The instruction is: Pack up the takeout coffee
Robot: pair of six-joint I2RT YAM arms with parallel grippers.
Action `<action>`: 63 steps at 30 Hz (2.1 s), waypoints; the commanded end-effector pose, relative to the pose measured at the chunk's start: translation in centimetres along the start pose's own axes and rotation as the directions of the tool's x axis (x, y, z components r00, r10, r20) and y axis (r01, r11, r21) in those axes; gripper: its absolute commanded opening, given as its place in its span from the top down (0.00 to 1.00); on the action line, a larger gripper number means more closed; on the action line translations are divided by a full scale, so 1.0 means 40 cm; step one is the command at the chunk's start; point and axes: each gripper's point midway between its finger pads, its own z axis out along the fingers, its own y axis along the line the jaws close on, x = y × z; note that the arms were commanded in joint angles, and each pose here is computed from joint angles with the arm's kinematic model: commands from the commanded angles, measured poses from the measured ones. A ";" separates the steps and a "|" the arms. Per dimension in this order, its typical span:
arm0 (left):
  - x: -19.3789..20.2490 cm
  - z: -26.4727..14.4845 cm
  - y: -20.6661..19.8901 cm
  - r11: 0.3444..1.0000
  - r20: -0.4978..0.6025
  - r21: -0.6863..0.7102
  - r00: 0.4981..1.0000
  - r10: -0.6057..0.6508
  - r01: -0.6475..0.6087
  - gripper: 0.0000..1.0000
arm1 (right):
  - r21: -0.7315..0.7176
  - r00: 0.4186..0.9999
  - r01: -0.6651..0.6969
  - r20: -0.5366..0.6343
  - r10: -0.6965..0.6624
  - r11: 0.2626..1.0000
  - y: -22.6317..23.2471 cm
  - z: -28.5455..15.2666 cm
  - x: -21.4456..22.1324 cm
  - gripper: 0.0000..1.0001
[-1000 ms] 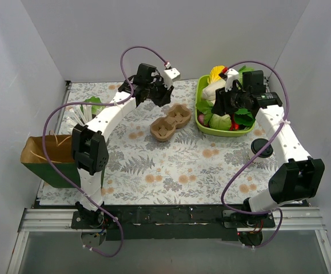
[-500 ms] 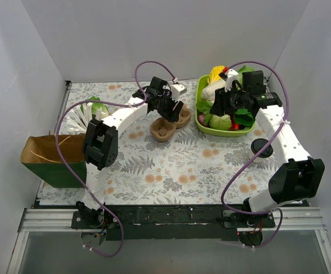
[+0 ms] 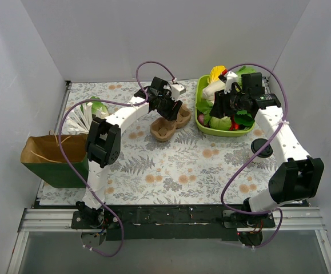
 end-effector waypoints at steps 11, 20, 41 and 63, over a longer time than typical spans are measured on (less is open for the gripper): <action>-0.021 -0.015 -0.009 1.000 0.016 0.018 1.000 0.009 -0.010 0.54 | 0.011 0.999 0.028 0.036 -0.028 1.000 -0.006 -0.006 -0.024 0.48; -0.005 -0.004 -0.005 1.000 -0.001 0.009 1.000 0.004 -0.004 0.51 | 0.012 0.999 0.029 0.036 -0.030 0.999 -0.007 -0.005 -0.025 0.48; 0.019 0.018 -0.001 1.000 -0.029 -0.010 1.000 -0.005 0.005 0.55 | 0.014 0.999 0.032 0.034 -0.032 0.999 -0.008 -0.006 -0.020 0.48; 0.024 0.011 0.005 0.999 -0.043 -0.036 0.999 -0.024 0.023 0.83 | 0.012 0.999 0.027 0.026 -0.028 1.000 -0.015 0.007 -0.022 0.47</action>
